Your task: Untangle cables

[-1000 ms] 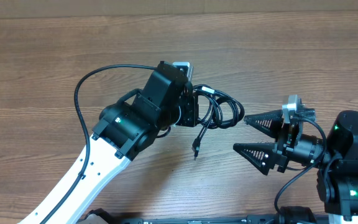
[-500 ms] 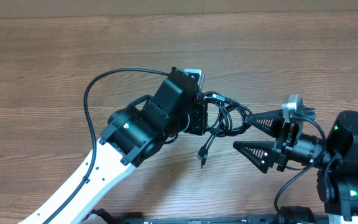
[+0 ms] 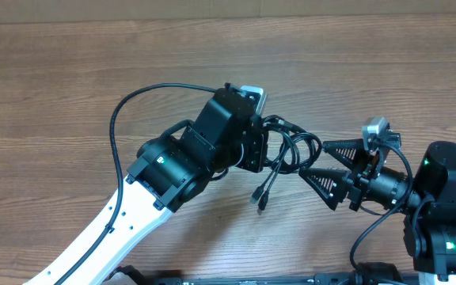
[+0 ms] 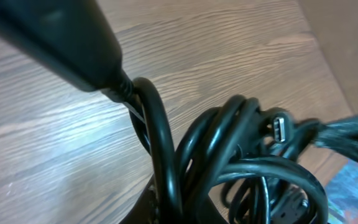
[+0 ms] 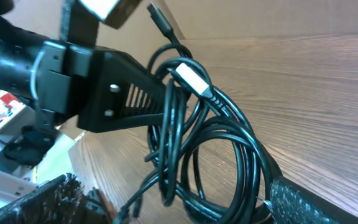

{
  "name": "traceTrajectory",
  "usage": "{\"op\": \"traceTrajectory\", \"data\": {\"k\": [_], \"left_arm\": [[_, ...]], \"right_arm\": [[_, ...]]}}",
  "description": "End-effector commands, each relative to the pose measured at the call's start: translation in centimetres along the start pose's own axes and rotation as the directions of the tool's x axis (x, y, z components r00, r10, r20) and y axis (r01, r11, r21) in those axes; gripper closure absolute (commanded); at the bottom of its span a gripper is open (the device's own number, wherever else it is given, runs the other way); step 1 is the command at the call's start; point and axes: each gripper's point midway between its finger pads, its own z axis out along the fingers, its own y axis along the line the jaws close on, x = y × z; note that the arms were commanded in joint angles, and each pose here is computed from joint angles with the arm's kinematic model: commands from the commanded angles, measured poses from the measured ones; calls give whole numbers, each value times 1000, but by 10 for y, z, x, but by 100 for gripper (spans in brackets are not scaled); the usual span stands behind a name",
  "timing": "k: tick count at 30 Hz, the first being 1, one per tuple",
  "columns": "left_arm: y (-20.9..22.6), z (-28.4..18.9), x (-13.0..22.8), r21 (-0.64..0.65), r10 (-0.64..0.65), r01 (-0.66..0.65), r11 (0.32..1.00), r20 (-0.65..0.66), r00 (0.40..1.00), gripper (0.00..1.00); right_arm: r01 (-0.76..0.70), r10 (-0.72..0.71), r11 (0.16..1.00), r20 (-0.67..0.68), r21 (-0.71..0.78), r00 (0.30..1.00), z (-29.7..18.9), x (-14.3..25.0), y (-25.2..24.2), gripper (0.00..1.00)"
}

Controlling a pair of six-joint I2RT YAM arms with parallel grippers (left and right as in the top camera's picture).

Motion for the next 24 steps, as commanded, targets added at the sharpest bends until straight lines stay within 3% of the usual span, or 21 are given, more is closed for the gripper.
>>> {"op": "traceTrajectory", "data": {"k": [1, 9, 16, 24], "left_arm": [[-29, -4, -2, 135, 45, -45, 990, -1, 999, 96], [-20, -4, -8, 101, 28, -30, 994, 18, 999, 96], [16, -6, -18, -24, -132, 134, 991, 56, 990, 96], [30, -9, -30, -29, -282, 286, 958, 98, 954, 96]], "right_arm": [[30, -30, 1000, 17, 7, 999, -3, -9, 4, 4], [27, -27, 1000, 16, 7, 1000, -3, -8, 4, 4], [6, -6, 1000, 20, 10, 1000, -3, -9, 4, 11], [-255, 236, 941, 111, 222, 965, -9, -15, -36, 21]]}}
